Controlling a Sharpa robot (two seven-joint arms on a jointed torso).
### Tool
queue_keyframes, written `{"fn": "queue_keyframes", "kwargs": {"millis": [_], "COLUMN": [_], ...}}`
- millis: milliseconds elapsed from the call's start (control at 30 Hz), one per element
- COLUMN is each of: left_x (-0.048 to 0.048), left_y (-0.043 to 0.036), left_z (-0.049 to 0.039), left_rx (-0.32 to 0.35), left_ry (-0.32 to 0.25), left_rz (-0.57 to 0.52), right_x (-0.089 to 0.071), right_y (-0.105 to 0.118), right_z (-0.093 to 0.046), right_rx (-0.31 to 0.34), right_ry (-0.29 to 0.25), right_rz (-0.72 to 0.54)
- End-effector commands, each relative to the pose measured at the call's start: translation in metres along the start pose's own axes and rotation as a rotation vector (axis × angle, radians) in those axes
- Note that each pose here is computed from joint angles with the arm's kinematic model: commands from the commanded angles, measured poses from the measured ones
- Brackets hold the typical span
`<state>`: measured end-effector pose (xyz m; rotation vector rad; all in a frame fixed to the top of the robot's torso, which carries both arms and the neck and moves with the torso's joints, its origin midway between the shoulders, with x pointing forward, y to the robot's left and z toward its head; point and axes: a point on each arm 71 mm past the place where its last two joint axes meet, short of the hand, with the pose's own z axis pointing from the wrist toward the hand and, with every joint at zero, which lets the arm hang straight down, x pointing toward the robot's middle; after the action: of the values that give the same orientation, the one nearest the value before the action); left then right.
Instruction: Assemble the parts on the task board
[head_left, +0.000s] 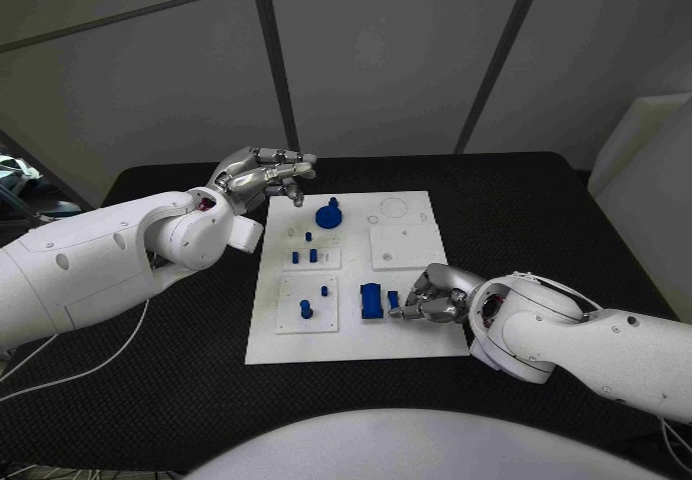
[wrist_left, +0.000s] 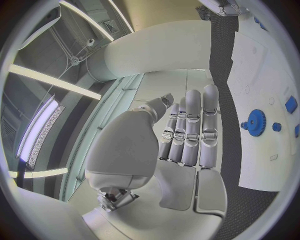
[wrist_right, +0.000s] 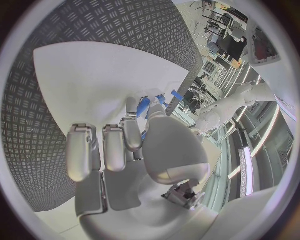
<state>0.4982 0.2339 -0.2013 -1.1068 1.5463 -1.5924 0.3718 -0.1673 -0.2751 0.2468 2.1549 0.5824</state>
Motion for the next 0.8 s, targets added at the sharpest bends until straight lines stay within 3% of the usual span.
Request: {"fn": "queue_keyframes", "kwargs": {"millis": [33,533,800], "left_x": [0.0019,0.004,0.0063], "left_y": [-0.0008,0.0005,0.0018], "left_z": [0.0009,0.0026,0.0058], "left_rx": [0.002,0.0,0.006], "left_ry": [0.014,0.019,0.019], "left_rz": [-0.001,-0.002,-0.003], "right_x": [-0.0008,-0.0007,-0.0058], "right_y": [0.0002,0.0033,0.0085], "right_z": [0.0016,0.0079,-0.0001], "right_rx": [-0.007,-0.025,-0.117], "right_ry": [-0.004,-0.018,-0.075], "right_rz": [-0.014,-0.028,0.027]}}
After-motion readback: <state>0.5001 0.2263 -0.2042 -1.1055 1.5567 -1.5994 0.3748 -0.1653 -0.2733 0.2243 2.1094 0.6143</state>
